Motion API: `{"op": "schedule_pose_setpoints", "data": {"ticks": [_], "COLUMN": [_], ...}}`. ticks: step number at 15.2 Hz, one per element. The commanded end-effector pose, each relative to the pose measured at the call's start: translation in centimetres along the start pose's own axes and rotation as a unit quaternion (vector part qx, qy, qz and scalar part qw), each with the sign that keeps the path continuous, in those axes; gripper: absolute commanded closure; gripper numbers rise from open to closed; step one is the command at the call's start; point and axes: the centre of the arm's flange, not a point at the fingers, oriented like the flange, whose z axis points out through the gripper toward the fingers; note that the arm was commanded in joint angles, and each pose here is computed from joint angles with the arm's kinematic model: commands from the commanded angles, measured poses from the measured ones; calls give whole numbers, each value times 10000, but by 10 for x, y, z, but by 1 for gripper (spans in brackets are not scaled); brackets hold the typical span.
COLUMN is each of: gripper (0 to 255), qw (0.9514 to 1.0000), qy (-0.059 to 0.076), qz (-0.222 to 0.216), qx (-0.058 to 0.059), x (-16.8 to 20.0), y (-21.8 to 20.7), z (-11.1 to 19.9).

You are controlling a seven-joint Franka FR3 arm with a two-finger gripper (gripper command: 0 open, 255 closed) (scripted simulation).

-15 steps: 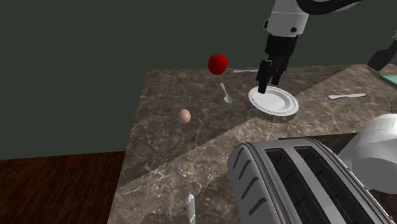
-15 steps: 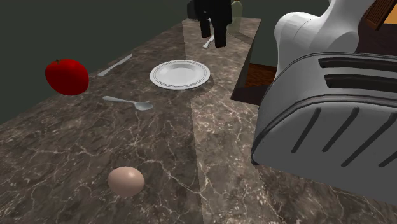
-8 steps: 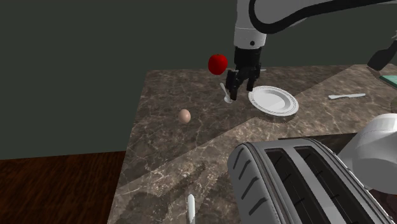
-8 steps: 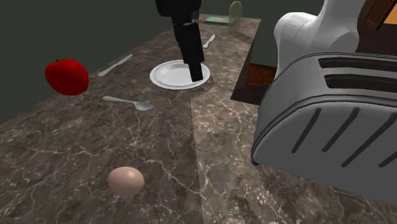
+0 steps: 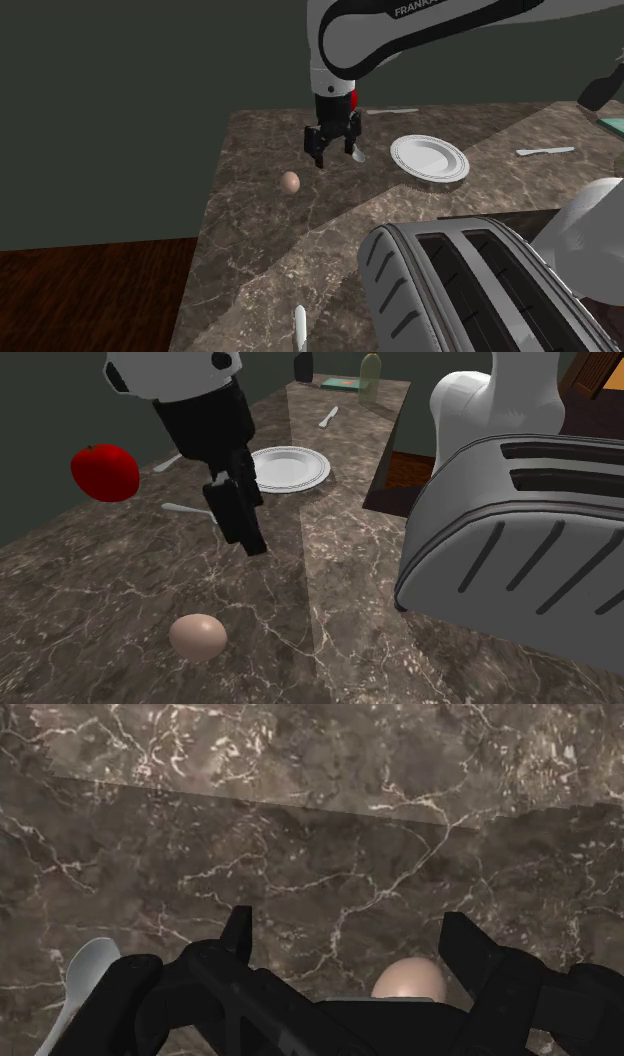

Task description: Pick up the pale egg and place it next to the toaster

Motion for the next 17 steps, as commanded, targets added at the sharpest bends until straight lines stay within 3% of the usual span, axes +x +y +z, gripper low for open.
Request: {"op": "schedule_pose_setpoints", "data": {"ticks": [1, 10, 17], "gripper": [0, 0, 0], "qw": [9999, 9986, 9986], "qy": [-41, -218, -218], "qz": [88, 438, 438], "qx": [-35, -193, -193], "x": [22, 115, 114], "y": [-14, -79, -78], "z": [11, 58, 95]}}
